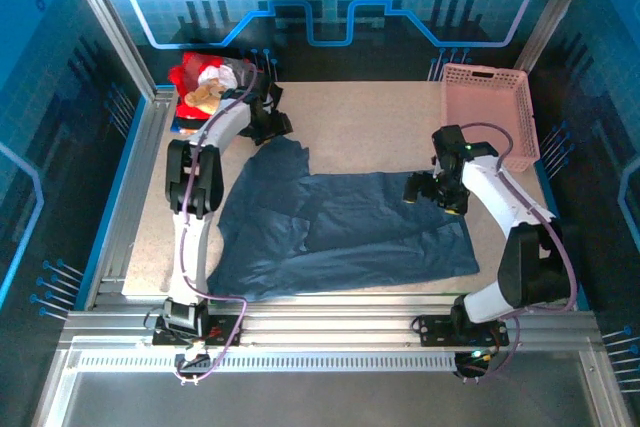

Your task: Fold and stack the t-shirts

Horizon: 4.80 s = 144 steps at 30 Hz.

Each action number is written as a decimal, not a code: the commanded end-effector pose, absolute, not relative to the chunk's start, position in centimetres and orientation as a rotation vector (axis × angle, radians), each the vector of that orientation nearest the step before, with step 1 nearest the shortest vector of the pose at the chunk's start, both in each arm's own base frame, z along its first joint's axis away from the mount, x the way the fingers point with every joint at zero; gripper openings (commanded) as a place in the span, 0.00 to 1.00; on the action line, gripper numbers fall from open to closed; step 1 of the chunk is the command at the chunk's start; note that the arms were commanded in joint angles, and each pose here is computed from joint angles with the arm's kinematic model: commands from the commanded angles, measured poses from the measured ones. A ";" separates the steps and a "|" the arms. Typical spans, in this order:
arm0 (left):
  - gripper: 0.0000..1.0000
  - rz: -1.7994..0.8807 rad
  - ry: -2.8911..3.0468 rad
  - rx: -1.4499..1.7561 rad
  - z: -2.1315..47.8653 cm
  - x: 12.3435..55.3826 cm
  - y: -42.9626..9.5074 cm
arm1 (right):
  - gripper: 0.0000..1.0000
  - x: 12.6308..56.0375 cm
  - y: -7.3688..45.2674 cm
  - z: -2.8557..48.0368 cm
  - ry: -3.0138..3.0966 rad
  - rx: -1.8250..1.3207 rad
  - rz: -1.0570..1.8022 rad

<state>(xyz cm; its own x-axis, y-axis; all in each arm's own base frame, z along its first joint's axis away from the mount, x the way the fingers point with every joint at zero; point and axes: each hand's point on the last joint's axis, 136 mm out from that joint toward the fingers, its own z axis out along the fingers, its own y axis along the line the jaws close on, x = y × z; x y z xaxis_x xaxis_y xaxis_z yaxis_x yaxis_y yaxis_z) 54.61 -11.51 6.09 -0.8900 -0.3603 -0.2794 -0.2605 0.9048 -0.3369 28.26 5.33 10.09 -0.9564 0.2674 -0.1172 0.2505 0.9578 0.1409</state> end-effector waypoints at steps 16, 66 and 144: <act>0.34 -0.220 2.794 -0.358 0.2 56.9 -11.4 | 0.96 28.9 1.9 11.2 2.905 0.511 0.235; 0.00 -0.165 2.524 -0.442 15.6 52.2 0.5 | 0.65 46.4 -1.2 2.6 2.894 0.558 -0.168; 0.00 -0.162 2.544 -0.549 15.8 43.3 3.7 | 0.60 49.8 0.8 7.0 2.760 0.806 -0.049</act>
